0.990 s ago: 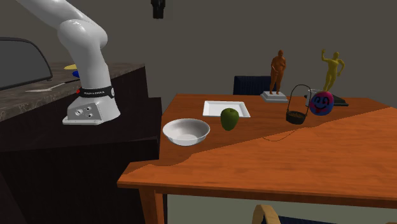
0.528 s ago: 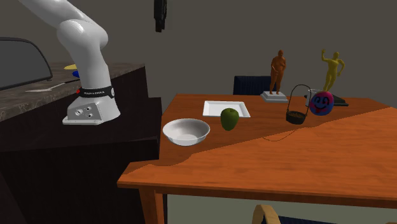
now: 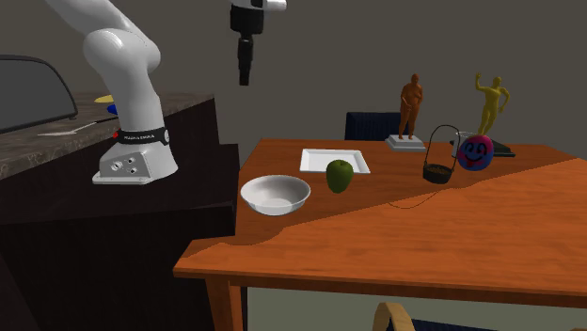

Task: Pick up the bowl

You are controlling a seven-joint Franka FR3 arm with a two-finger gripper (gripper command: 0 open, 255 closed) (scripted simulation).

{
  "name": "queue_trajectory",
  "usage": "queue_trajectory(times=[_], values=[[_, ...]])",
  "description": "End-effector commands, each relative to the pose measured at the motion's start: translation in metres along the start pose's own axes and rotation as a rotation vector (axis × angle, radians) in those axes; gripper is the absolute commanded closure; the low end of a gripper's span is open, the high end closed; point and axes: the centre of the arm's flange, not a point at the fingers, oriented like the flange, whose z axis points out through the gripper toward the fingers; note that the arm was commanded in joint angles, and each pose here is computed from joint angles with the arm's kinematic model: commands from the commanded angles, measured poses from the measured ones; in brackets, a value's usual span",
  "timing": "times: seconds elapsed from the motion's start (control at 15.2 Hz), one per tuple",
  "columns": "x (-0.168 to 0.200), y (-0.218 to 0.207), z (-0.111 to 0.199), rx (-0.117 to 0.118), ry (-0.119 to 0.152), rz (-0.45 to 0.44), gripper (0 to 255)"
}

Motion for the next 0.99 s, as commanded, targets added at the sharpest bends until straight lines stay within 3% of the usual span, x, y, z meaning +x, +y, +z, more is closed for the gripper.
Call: queue_trajectory(times=[0.0, 0.92], values=[[0.009, 0.024, 0.016, 0.02, -0.001, -0.024, 0], [0.076, 0.168, 0.141, 0.165, -0.015, -0.175, 0]])
